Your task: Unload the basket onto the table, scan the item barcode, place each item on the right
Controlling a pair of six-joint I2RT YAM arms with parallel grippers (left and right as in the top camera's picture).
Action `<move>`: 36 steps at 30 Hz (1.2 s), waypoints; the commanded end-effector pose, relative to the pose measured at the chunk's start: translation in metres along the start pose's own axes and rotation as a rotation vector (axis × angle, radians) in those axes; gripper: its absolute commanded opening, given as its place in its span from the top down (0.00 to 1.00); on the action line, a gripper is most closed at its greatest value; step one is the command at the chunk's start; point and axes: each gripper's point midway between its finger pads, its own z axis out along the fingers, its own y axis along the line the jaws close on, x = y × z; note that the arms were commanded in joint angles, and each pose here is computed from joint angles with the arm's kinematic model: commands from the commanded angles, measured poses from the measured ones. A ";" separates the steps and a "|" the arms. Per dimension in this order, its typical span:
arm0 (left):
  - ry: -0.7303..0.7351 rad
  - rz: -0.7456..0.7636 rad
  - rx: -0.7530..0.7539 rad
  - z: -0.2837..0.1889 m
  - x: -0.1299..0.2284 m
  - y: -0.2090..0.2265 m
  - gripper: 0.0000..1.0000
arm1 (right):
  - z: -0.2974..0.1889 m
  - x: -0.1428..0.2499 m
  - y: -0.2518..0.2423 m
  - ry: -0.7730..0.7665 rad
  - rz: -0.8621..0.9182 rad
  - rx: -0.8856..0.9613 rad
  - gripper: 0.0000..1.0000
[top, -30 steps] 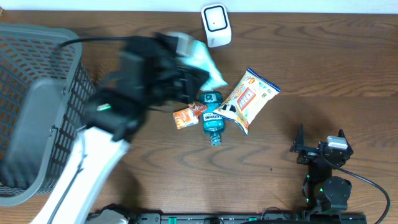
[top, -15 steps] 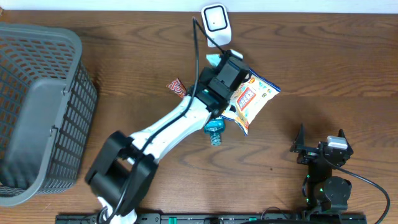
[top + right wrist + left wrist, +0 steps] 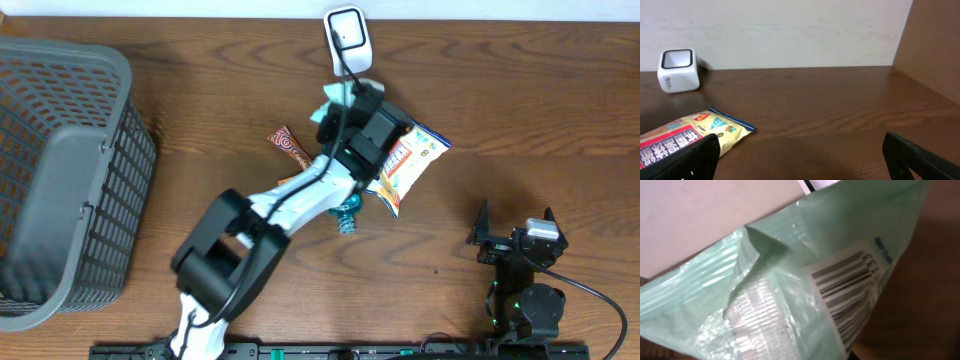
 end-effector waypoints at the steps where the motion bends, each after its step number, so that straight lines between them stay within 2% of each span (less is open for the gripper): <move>1: -0.025 0.086 -0.066 -0.010 -0.002 -0.007 0.92 | 0.000 0.000 0.000 -0.002 -0.016 0.004 0.01; 5: -0.042 0.105 -0.083 -0.019 -0.002 -0.015 0.92 | 0.000 0.000 0.000 -0.002 -0.016 0.004 0.01; 7: -0.049 0.103 -0.078 -0.021 -0.004 -0.018 0.85 | 0.000 0.000 0.000 -0.002 -0.016 0.004 0.01; 9: -0.053 0.101 -0.077 -0.022 -0.004 -0.018 0.52 | 0.000 0.000 0.000 -0.002 -0.016 0.004 0.01; 10: -0.052 0.101 -0.077 -0.022 -0.004 -0.018 0.41 | 0.000 0.000 0.000 -0.002 -0.016 0.004 0.01; 13: -0.055 0.120 -0.082 -0.024 -0.006 -0.016 0.37 | 0.000 0.000 0.000 -0.002 -0.016 0.004 0.01; 14: -0.056 0.130 -0.082 -0.024 -0.008 -0.016 0.26 | 0.000 0.000 0.000 -0.002 -0.016 0.004 0.01; 15: -0.059 0.138 -0.082 -0.025 -0.009 -0.015 0.21 | 0.000 0.000 0.000 -0.002 -0.016 0.004 0.01; 17: -0.067 0.143 -0.104 -0.029 -0.014 -0.008 0.16 | 0.000 0.000 0.000 -0.002 -0.016 0.004 0.01; 20: -0.109 0.091 -0.213 -0.041 -0.033 0.019 0.07 | 0.000 0.000 0.000 -0.002 -0.016 0.004 0.01; 25: -0.208 0.003 -0.302 -0.075 -0.080 0.068 0.02 | 0.000 0.000 0.000 -0.002 -0.016 0.004 0.01; 30: -0.321 -0.237 -0.325 -0.113 -0.124 0.144 0.02 | 0.000 0.000 0.000 -0.002 -0.016 0.004 0.01; 36: -0.392 -0.432 -0.407 -0.164 -0.139 0.254 0.02 | 0.000 0.000 0.000 -0.002 -0.016 0.004 0.01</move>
